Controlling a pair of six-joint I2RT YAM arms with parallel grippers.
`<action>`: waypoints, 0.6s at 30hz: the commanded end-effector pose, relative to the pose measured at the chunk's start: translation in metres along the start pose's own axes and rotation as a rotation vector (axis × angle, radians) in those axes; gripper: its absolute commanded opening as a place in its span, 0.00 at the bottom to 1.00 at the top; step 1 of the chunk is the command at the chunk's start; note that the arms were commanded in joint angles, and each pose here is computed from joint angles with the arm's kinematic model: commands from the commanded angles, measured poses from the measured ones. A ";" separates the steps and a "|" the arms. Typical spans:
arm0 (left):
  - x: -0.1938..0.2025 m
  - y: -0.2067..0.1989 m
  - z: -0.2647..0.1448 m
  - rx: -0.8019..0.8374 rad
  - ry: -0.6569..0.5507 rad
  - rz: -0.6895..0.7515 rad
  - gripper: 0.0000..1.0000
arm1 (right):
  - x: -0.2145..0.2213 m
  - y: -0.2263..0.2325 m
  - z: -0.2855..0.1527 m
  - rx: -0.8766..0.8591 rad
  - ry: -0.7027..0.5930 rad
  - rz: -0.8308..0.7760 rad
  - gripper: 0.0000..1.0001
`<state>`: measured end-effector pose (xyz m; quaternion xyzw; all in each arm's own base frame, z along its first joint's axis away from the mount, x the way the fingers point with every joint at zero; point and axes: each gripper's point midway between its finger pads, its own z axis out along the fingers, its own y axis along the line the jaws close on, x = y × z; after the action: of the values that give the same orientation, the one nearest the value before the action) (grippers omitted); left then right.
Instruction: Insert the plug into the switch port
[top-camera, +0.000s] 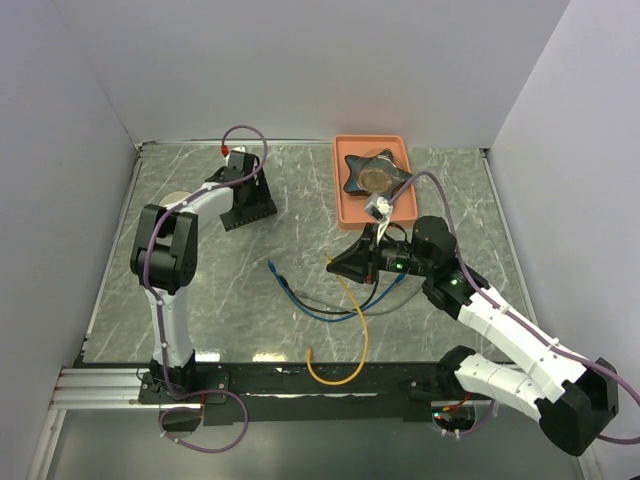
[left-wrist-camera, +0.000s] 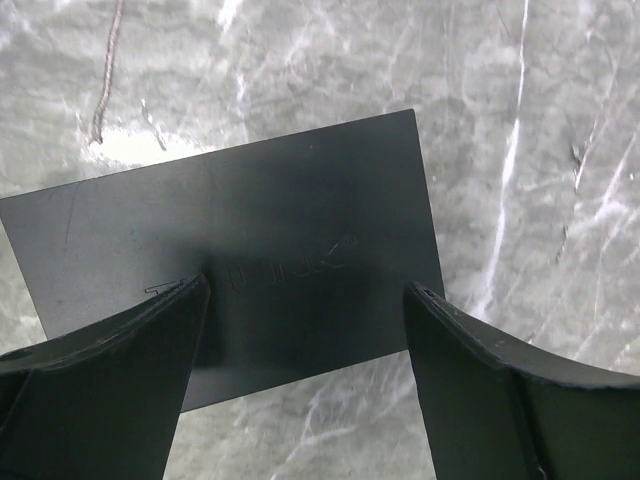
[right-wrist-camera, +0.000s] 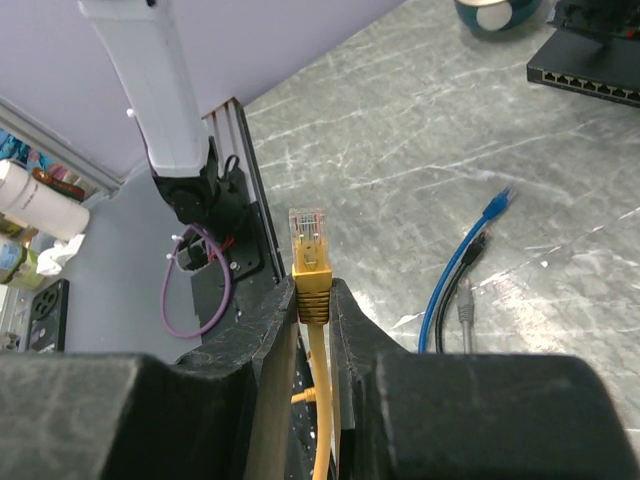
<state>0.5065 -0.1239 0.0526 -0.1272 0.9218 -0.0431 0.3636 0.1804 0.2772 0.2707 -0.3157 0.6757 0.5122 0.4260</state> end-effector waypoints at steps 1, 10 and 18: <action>0.106 0.018 -0.005 -0.034 0.348 -0.012 0.85 | -0.008 0.006 0.005 -0.013 -0.015 -0.039 0.00; 0.121 0.023 -0.027 -0.028 0.338 -0.018 0.84 | -0.005 0.010 0.011 -0.006 0.008 -0.055 0.00; 0.088 0.019 -0.057 -0.043 0.201 0.002 0.86 | -0.001 0.010 0.016 -0.018 0.021 -0.051 0.00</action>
<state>0.4484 -0.1373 0.0561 -0.1205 0.9276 -0.0679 0.3470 0.1731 0.2891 0.2527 -0.3326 0.6892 0.4999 0.4056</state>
